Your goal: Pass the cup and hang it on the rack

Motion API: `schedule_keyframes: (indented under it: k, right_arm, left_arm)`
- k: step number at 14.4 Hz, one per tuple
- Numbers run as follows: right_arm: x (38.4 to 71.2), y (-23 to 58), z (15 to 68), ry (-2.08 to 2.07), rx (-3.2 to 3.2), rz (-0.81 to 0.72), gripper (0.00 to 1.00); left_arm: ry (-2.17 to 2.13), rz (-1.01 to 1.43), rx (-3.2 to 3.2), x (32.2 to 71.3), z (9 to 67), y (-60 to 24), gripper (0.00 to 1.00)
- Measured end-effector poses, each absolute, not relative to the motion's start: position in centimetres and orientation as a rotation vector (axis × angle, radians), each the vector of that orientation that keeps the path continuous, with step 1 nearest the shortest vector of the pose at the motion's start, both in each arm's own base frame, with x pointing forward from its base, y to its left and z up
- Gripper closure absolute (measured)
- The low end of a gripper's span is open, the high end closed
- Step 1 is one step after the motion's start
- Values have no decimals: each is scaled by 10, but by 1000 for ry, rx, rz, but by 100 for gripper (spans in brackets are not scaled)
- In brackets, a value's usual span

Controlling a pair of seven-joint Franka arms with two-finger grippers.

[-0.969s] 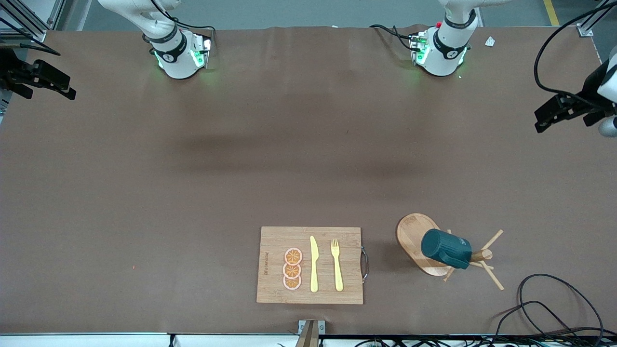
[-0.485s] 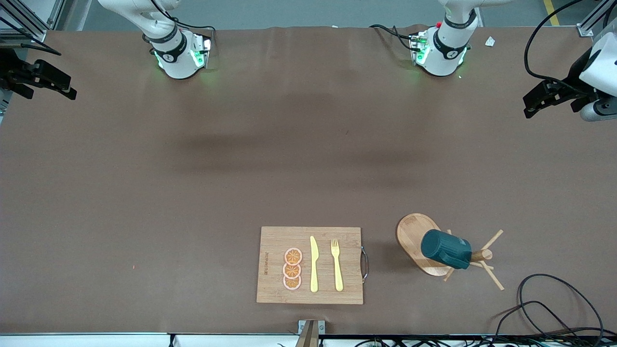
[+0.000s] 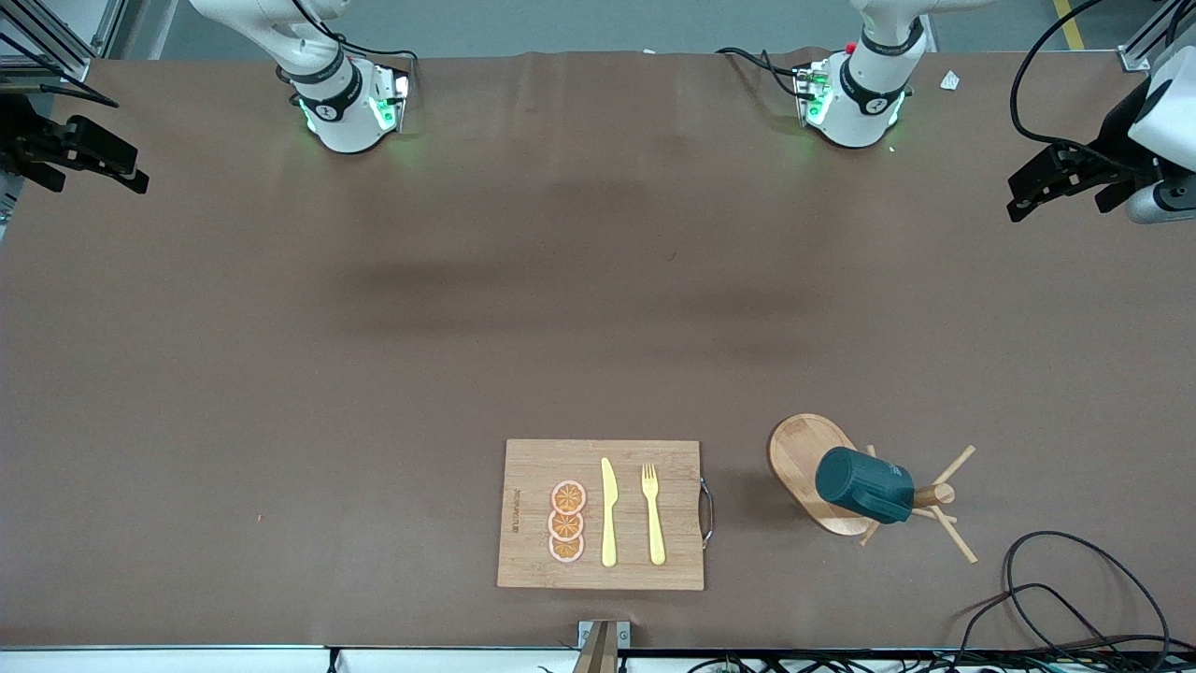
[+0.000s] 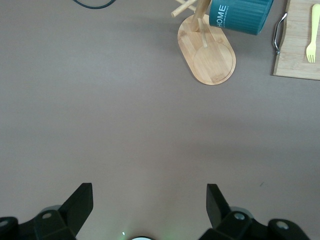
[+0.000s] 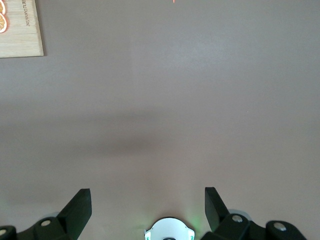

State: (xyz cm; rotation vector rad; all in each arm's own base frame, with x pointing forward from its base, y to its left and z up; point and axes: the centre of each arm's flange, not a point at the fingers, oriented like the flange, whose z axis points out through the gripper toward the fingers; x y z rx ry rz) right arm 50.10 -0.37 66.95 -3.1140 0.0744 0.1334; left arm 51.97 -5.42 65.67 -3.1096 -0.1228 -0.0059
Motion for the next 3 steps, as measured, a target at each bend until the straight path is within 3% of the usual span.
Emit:
schedule_keyframes:
  k: [3]
  right_arm:
    - [501,-3,669,73,-3114,133,0]
  left_arm:
    - [-119,-11,-3110,520,658,-55,0]
